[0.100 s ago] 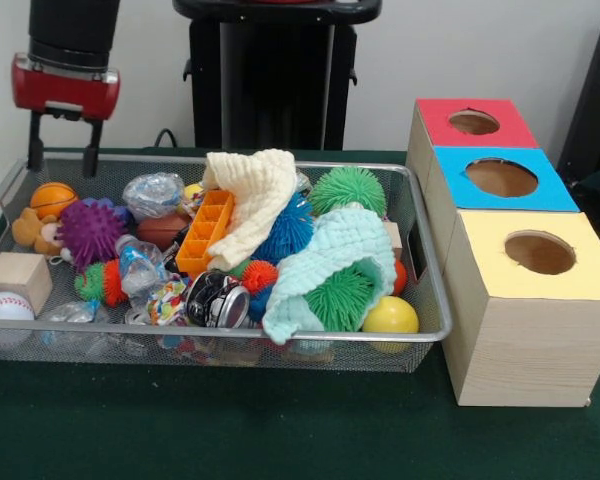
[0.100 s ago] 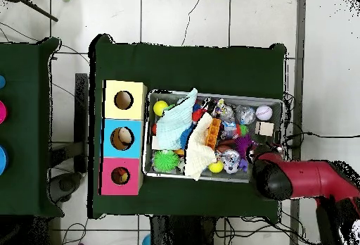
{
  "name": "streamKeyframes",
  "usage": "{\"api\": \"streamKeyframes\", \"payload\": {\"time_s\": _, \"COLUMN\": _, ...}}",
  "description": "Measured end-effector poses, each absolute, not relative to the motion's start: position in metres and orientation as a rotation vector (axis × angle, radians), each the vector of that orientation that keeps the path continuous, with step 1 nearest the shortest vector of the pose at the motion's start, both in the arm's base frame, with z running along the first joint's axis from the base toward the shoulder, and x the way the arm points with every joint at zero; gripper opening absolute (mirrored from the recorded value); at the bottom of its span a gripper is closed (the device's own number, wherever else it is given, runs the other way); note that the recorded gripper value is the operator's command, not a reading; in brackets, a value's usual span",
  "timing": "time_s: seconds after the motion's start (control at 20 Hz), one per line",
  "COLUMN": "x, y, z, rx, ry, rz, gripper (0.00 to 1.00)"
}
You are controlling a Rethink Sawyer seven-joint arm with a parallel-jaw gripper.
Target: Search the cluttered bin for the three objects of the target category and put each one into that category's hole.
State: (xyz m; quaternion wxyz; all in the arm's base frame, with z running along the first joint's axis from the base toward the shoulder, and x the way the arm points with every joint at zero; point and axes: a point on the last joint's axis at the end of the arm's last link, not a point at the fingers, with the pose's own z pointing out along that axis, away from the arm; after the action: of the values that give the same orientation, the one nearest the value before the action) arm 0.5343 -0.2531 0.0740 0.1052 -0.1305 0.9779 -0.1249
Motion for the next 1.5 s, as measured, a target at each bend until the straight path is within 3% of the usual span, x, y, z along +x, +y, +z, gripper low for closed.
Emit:
{"api": "streamKeyframes", "payload": {"time_s": 0.55, "x": 0.550, "y": -0.301, "z": 0.055, "rx": -0.439, "ry": 2.829, "rz": -0.418, "gripper": 1.00}}
{"api": "streamKeyframes", "payload": {"time_s": 1.5, "x": 0.531, "y": -0.277, "z": 0.001, "rx": -0.485, "ry": 2.893, "rz": -0.317, "gripper": 1.00}}
